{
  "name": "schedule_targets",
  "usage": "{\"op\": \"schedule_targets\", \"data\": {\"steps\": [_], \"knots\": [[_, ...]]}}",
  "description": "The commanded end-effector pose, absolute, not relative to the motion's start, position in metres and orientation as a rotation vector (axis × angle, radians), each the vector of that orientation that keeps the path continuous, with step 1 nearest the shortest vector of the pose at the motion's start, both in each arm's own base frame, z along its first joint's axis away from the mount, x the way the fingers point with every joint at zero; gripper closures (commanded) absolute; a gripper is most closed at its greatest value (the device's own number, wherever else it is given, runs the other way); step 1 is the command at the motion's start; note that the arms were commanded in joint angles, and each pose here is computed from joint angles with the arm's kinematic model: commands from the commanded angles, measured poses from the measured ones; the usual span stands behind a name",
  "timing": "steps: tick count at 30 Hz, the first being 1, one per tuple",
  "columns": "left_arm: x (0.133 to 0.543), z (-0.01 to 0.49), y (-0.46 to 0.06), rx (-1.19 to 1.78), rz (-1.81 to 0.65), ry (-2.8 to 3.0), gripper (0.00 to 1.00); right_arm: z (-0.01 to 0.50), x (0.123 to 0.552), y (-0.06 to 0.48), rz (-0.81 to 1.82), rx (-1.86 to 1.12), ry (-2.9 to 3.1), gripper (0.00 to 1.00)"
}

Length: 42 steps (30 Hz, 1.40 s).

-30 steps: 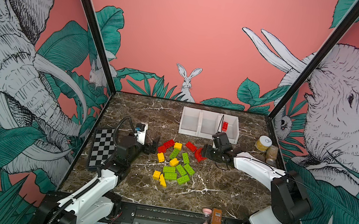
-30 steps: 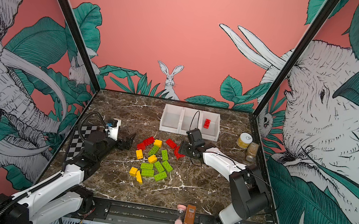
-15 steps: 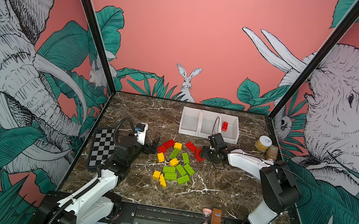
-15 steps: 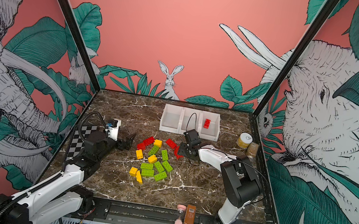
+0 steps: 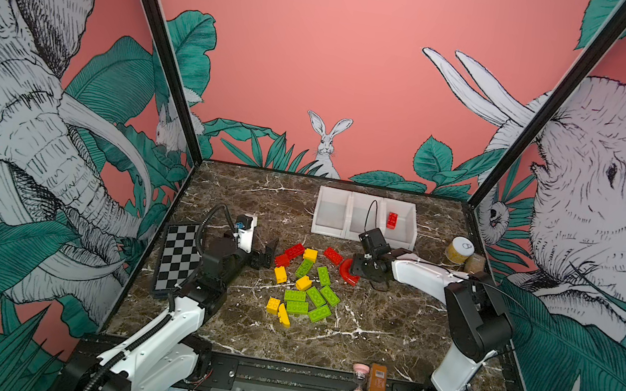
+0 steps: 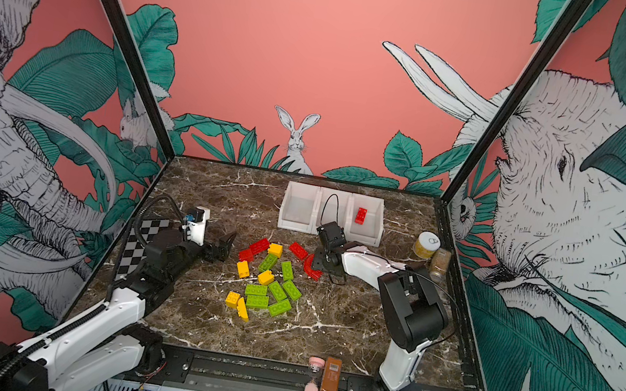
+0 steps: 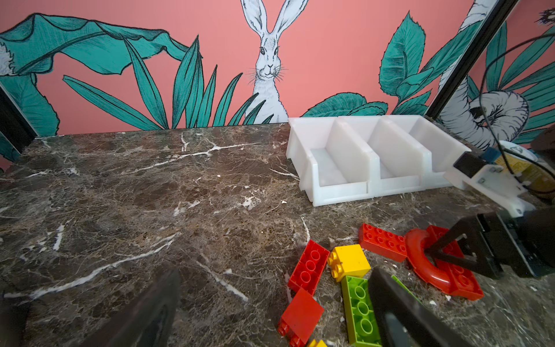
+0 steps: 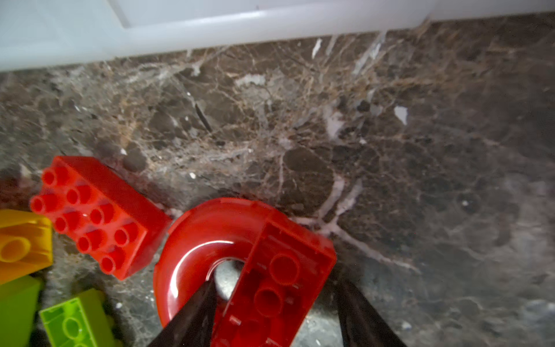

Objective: Sort the legos into containers by color
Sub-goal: Pick up the lego from the center of the table.

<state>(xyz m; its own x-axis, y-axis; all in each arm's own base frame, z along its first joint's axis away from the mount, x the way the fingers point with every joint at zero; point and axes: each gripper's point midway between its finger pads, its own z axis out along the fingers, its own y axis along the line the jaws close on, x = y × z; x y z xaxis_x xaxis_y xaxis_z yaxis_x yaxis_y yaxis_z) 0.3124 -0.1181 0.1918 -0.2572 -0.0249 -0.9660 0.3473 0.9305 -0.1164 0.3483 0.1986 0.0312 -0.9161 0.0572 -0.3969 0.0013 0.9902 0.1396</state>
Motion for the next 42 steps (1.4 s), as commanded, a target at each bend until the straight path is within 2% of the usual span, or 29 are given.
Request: {"op": "schedule_targets", "data": {"steps": [1,8,25,29,33,37,38,42], "knots": [[0.31,0.193,-0.118,0.244,-0.354,1.796,0.02,0.031,0.342,0.182,0.042,-0.03,2.752,0.41],[0.311,0.193,-0.118,0.246,-0.353,1.797,0.02,0.026,0.346,0.201,0.16,-0.064,2.753,0.47],[0.311,0.192,-0.117,0.243,-0.344,1.798,0.02,0.039,0.345,0.194,0.117,-0.157,2.713,0.69],[0.311,0.192,-0.116,0.241,-0.34,1.8,0.02,0.056,0.348,0.193,0.135,-0.196,2.689,0.76],[0.312,0.189,-0.116,0.242,-0.339,1.807,0.02,0.083,0.352,0.187,0.171,-0.228,2.65,0.79],[0.313,0.188,-0.113,0.232,-0.319,1.814,0.01,0.107,0.36,0.17,0.237,-0.217,2.63,0.81],[0.313,0.188,-0.113,0.232,-0.317,1.813,0.02,0.126,0.363,0.163,0.261,-0.208,2.593,0.82],[0.312,0.189,-0.113,0.23,-0.317,1.813,0.01,0.153,0.386,0.131,0.225,-0.168,2.554,0.83]]}}
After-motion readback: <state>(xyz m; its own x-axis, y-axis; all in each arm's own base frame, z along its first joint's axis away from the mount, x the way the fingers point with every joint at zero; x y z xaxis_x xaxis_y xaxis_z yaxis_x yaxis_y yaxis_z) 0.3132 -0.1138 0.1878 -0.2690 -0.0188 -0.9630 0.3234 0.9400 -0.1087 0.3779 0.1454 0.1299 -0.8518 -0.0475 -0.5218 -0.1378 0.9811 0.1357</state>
